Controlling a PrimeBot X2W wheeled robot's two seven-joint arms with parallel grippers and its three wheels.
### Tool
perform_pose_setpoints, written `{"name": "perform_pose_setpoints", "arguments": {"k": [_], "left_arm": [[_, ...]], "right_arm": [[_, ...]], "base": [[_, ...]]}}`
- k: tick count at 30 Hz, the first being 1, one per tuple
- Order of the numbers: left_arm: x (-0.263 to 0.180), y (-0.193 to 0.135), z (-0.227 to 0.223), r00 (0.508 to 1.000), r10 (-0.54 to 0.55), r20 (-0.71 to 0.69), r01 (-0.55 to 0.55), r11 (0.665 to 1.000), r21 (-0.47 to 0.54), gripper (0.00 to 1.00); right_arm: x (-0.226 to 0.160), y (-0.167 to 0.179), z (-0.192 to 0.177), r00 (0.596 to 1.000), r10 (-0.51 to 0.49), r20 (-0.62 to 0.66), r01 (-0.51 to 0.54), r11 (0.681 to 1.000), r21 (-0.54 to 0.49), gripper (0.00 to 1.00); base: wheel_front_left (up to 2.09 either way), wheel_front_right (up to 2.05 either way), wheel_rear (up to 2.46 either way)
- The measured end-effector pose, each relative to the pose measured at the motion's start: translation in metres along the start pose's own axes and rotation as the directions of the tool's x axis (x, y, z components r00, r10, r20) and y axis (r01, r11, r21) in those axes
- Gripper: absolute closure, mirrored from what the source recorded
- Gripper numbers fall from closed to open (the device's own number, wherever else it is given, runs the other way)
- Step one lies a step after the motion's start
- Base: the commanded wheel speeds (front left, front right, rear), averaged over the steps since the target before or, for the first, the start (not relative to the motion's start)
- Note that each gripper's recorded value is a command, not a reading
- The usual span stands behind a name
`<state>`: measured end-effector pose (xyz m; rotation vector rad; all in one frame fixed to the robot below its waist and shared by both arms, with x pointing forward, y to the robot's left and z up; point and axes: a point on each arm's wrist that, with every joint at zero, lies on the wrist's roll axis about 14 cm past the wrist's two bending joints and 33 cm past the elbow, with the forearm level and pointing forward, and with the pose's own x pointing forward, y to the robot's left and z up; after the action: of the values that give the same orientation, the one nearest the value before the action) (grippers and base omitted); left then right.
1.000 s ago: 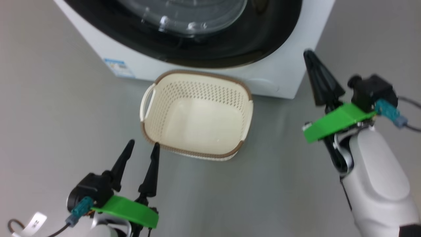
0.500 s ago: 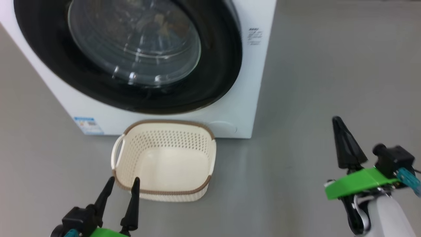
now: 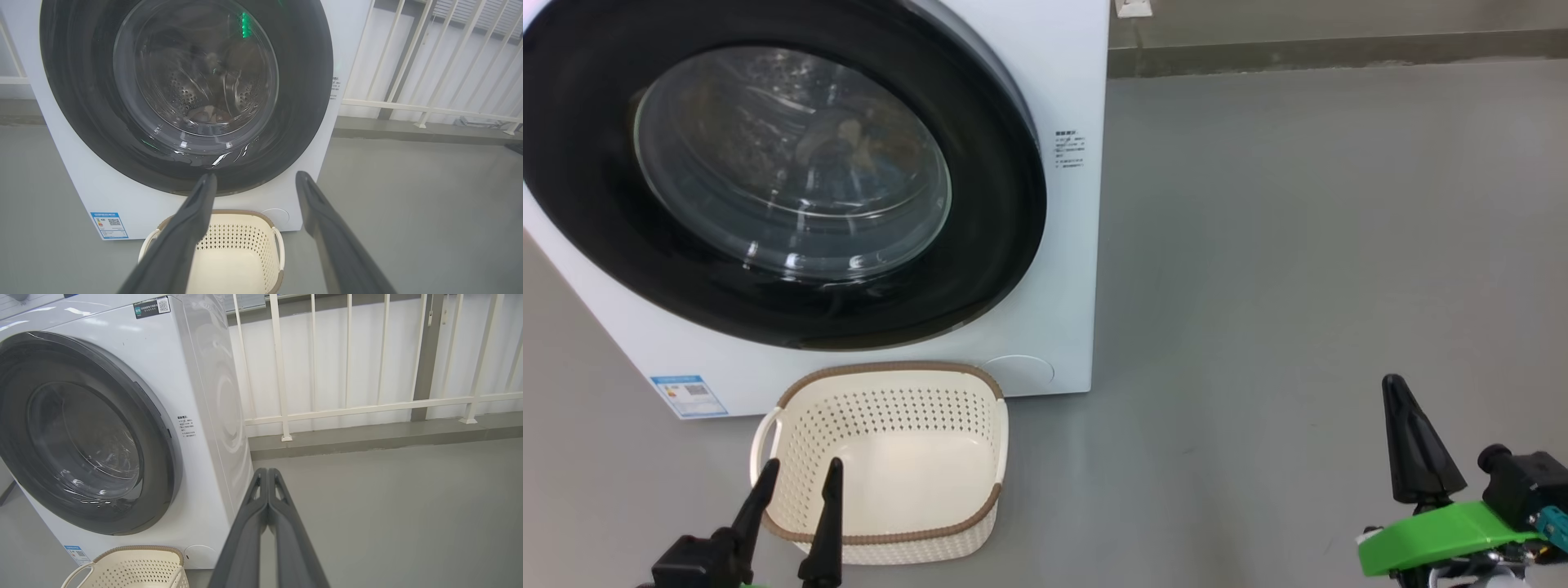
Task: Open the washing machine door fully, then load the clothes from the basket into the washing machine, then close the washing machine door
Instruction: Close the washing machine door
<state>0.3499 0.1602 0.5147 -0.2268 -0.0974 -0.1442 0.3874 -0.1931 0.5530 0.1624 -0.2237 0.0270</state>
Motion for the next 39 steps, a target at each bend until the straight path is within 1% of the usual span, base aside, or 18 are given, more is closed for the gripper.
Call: {"name": "perform_pose_setpoints", "arguments": {"k": [3,4,5,22,31,39], "left_arm": [[-0.001,-0.001,-0.001,1.000,-0.005,-0.003,0.005,1.000,0.004,0.00],[-0.001,-0.001,-0.001,1.000,-0.003,-0.002,0.003,1.000,0.003,0.00],[-0.001,-0.001,0.000,1.000,-0.002,-0.001,0.002,1.000,0.003,0.00],[-0.005,0.006,-0.001,1.000,0.026,-0.001,-0.026,1.000,0.017,0.00],[-0.009,0.010,-0.007,0.999,0.047,-0.018,-0.047,0.999,0.003,0.00],[-0.009,0.008,-0.007,0.999,0.039,-0.019,-0.039,0.999,-0.012,0.00]], "right_arm": [[-0.009,-0.006,-0.002,1.000,-0.020,-0.010,0.020,1.000,0.012,1.00],[-0.010,-0.007,-0.002,1.000,-0.026,-0.010,0.026,0.999,0.019,0.79],[-0.012,-0.009,-0.003,0.999,-0.032,-0.011,0.032,0.999,0.025,0.00],[-0.012,-0.006,-0.003,1.000,-0.024,-0.011,0.024,0.999,0.026,0.00],[-0.011,-0.002,-0.001,1.000,-0.014,-0.006,0.014,1.000,0.020,0.00],[-0.011,-0.003,0.000,1.000,-0.014,-0.005,0.014,1.000,0.020,0.00]], "base": [[0.00,0.00,0.00],[0.00,0.00,0.00],[0.00,0.00,0.00],[0.00,0.00,0.00],[0.00,0.00,0.00],[0.00,0.00,0.00]]}}
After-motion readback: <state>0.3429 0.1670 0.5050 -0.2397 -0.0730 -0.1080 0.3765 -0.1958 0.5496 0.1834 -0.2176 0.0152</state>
